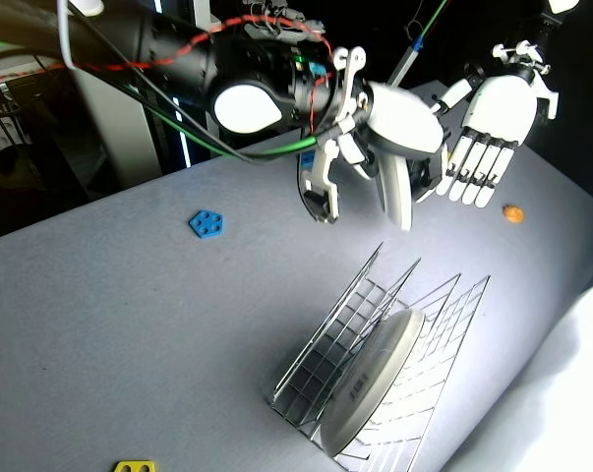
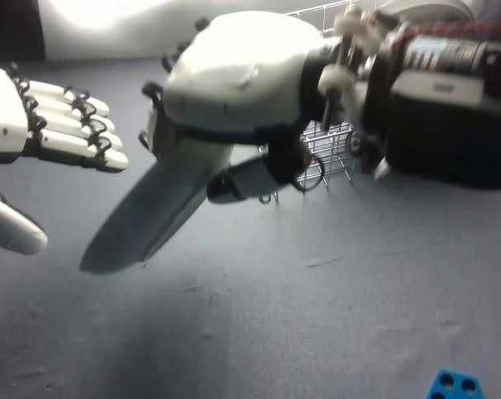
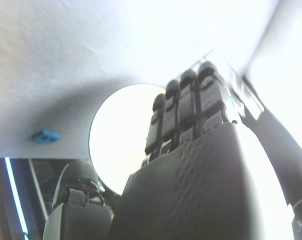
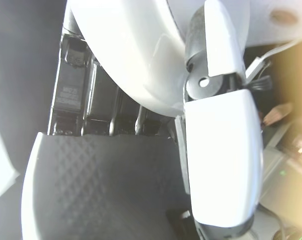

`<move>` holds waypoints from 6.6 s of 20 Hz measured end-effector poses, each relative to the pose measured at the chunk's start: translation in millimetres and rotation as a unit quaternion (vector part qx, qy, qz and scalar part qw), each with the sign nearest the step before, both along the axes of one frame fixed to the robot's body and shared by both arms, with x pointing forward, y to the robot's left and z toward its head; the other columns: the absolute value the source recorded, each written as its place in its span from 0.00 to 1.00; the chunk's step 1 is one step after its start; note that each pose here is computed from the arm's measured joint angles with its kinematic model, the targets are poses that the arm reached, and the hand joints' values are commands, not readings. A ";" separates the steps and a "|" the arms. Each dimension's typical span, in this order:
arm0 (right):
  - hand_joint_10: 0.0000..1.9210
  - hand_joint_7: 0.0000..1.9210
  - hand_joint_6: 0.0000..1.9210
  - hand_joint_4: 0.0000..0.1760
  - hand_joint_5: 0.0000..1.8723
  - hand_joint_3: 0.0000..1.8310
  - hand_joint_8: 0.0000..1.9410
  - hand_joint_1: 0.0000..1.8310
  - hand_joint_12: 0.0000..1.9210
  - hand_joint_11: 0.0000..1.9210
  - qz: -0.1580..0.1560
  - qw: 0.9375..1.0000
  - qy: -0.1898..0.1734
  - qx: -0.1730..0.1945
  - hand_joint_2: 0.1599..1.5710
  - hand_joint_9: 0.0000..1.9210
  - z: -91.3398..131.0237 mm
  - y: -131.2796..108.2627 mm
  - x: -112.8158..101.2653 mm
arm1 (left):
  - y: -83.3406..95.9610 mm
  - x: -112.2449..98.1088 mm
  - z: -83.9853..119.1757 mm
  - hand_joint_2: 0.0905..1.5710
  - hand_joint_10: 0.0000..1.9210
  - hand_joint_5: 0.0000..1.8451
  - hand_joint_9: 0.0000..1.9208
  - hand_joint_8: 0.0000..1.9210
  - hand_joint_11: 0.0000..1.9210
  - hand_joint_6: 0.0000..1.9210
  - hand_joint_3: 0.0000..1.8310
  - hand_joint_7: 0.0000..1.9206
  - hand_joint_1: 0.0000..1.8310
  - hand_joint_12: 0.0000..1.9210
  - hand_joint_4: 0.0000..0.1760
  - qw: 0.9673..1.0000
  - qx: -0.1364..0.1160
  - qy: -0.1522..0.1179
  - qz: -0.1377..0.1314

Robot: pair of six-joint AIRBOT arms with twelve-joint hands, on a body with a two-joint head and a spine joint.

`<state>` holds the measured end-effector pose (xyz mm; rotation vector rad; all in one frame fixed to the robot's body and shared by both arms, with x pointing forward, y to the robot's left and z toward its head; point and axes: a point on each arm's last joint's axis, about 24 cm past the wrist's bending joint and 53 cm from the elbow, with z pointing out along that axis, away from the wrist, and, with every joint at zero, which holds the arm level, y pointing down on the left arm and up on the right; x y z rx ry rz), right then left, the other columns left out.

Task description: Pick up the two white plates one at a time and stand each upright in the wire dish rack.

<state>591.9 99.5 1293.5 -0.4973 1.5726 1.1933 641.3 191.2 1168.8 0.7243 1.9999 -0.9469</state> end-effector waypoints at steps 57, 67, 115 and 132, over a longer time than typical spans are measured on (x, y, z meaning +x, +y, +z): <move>0.00 0.53 0.50 0.13 0.55 0.00 0.46 0.67 0.47 0.38 -0.182 0.965 0.183 0.053 0.67 0.61 7.0 -130.0 105.8 | 1.7 -6.3 -3.5 0.70 0.00 0.05 0.03 0.00 0.00 0.00 0.00 0.05 0.00 0.00 0.00 1.000 0.005 0.004 -0.003; 0.00 0.52 0.52 0.13 0.53 0.00 0.47 0.66 0.48 0.38 -0.201 0.958 0.191 0.072 0.68 0.61 2.8 -155.5 119.0 | -0.5 -8.1 -4.3 0.70 0.00 0.04 0.02 0.00 0.00 0.00 0.00 0.04 0.00 0.00 0.00 1.000 0.005 0.006 -0.006; 0.00 0.51 0.54 0.15 0.52 0.00 0.48 0.66 0.49 0.37 -0.200 0.966 0.161 0.017 0.68 0.61 -45.8 -162.8 131.4 | -5.8 -12.8 -6.6 0.70 0.00 0.05 0.03 0.00 0.00 0.00 0.00 0.05 0.00 0.00 0.00 1.000 0.007 0.008 -0.014; 0.00 0.45 0.00 0.00 0.43 0.00 0.00 0.58 0.55 0.17 -0.189 0.970 0.153 0.021 0.63 0.42 -45.2 -158.4 128.9 | -9.5 -15.8 -7.9 0.70 0.00 0.05 0.02 0.00 0.00 0.00 0.00 0.05 0.00 0.00 0.00 1.000 0.009 0.009 -0.020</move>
